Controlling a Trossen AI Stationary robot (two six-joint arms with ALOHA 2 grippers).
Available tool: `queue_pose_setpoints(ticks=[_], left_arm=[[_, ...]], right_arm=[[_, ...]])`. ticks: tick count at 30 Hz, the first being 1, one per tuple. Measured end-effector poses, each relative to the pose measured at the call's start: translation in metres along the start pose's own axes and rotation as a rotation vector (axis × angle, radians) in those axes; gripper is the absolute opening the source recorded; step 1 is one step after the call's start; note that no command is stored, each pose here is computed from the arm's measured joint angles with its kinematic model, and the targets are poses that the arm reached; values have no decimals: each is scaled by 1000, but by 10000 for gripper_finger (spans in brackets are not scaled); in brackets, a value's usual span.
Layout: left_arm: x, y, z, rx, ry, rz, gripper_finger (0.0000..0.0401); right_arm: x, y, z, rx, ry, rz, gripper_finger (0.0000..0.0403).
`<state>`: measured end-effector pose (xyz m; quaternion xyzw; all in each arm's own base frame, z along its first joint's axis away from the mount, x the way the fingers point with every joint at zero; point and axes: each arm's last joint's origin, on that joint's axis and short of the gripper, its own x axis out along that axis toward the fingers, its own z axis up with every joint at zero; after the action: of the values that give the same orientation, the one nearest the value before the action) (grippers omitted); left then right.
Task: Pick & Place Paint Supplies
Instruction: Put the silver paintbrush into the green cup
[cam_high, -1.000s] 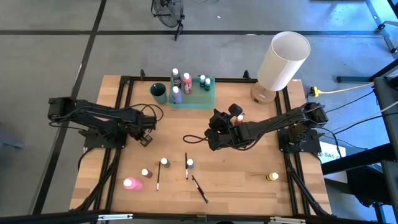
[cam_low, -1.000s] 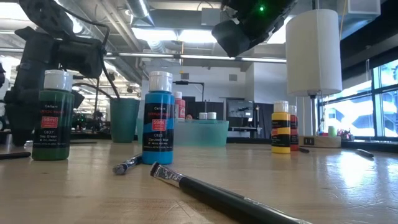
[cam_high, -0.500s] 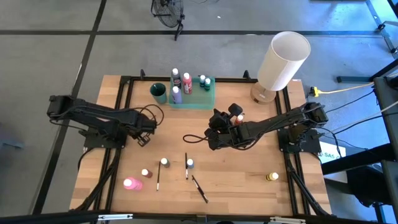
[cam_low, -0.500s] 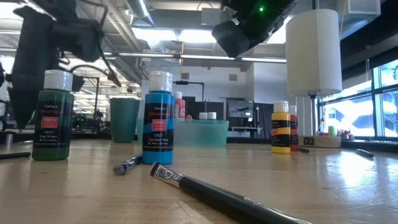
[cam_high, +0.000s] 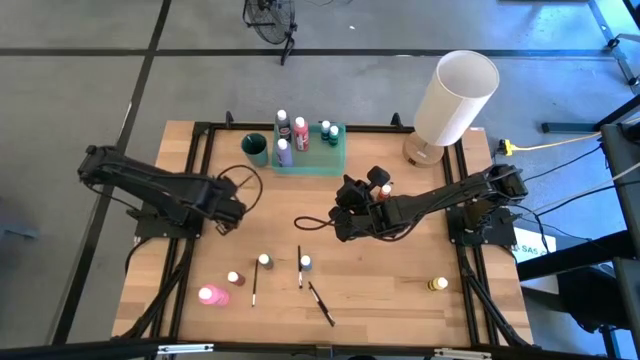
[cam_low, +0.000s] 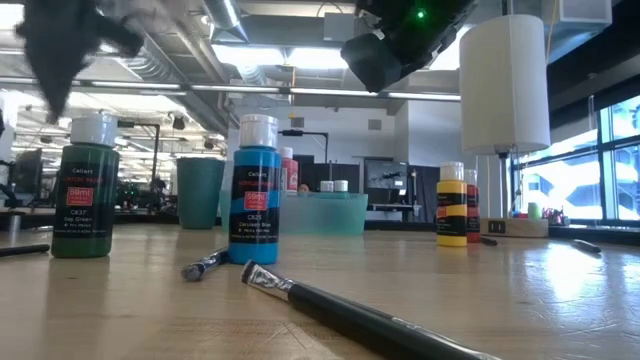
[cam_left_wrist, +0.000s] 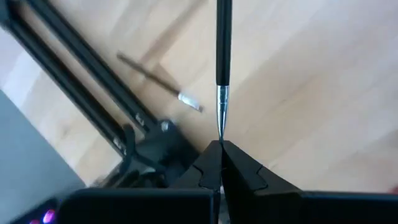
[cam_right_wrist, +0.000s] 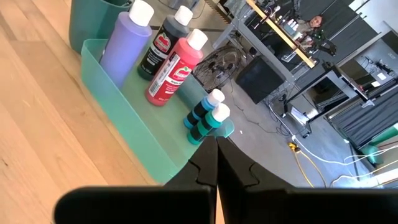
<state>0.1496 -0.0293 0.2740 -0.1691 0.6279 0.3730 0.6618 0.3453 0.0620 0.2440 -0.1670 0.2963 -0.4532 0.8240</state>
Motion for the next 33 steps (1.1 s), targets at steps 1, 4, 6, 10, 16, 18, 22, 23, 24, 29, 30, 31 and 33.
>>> queue_pose_setpoints(ticks=[1, 4, 6, 10, 16, 18, 22, 23, 24, 29, 30, 31, 33], left_arm=[[-9, 0, 3, 2, -33, -4, 2], [-28, -5, 15, 52, -134, -18, 2], [-43, -5, 25, 74, -203, -11, 2], [-66, -2, 48, 132, -305, 14, 2], [-97, 20, 86, 218, -422, 119, 2], [-108, 30, 96, 246, -470, 193, 2], [-125, 50, 113, 340, -541, 461, 2], [-128, 54, 115, 384, -538, 537, 2], [-130, 57, 118, 441, -525, 616, 2], [-127, 61, 125, 752, -337, 1009, 2], [-125, 61, 127, 807, -287, 1068, 2], [-123, 60, 129, 849, -237, 1130, 2], [-119, 61, 133, 865, -194, 1166, 2]], right_arm=[[0, 0, 0, 1, 0, 0, 1], [0, 0, 1, 7, -3, 1, 1], [0, 0, 1, 12, -5, 2, 1], [0, 1, 2, 8, -7, 3, 1], [0, 0, 1, -11, -6, 2, 1], [0, 0, 1, -11, -6, 2, 1], [0, 0, 1, -14, -6, 2, 1], [0, 0, 1, -16, -6, 2, 1], [0, 0, 1, -19, -6, 2, 1], [0, 0, 1, -20, -5, 2, 1], [0, 0, 1, -20, -5, 2, 1], [0, 0, 1, -21, -5, 2, 1], [0, 0, 1, -22, -4, 3, 1]])
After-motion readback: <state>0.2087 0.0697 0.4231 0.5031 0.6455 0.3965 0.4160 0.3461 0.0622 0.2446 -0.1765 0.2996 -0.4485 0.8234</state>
